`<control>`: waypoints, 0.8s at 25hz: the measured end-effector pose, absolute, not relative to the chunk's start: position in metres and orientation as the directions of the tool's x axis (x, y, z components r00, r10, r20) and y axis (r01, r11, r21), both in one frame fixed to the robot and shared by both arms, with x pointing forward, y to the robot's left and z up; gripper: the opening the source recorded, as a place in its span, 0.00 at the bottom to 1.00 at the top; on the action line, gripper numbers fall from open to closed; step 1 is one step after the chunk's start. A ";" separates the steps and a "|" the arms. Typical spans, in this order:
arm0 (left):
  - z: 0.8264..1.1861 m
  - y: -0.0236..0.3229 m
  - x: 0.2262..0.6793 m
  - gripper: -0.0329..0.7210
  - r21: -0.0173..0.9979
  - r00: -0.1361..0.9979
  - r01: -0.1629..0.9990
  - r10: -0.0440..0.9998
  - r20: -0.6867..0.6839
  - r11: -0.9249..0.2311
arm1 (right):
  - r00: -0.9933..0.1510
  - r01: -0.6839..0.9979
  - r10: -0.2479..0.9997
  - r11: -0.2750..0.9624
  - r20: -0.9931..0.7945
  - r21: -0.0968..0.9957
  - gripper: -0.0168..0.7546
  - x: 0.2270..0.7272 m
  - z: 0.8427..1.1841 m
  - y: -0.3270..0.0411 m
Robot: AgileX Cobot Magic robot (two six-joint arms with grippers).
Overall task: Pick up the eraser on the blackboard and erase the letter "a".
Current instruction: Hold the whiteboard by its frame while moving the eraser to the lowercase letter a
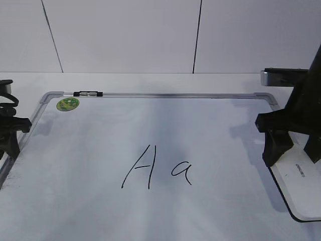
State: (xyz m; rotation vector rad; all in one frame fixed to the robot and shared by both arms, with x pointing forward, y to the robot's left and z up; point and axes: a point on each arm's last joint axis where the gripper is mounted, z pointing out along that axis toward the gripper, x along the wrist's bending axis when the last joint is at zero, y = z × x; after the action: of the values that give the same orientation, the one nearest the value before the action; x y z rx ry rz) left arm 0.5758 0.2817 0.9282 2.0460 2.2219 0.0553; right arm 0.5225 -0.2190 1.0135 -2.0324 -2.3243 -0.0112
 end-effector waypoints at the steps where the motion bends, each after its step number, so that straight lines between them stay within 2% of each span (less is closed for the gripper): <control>1: 0.928 0.282 0.576 0.36 0.108 -0.079 0.990 0.995 -0.064 0.085 | -0.133 0.991 0.990 0.134 0.045 -0.030 0.71 0.523 1.014 -0.219; 10: 0.928 0.280 0.576 0.16 0.106 -0.089 0.990 0.993 -0.078 0.097 | -0.133 0.991 0.990 0.134 0.045 -0.030 0.71 0.523 1.014 -0.219; 20: 0.928 0.280 0.576 0.09 0.108 -0.087 0.990 0.993 -0.078 0.095 | -0.133 0.991 0.990 0.134 0.045 -0.030 0.71 0.523 1.014 -0.219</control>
State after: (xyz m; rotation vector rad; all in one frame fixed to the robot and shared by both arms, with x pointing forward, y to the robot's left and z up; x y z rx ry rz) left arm 0.5759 0.2800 0.9282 2.0289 2.2240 0.0408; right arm 0.5225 -0.2190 1.0135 -2.0324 -2.3243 -0.0112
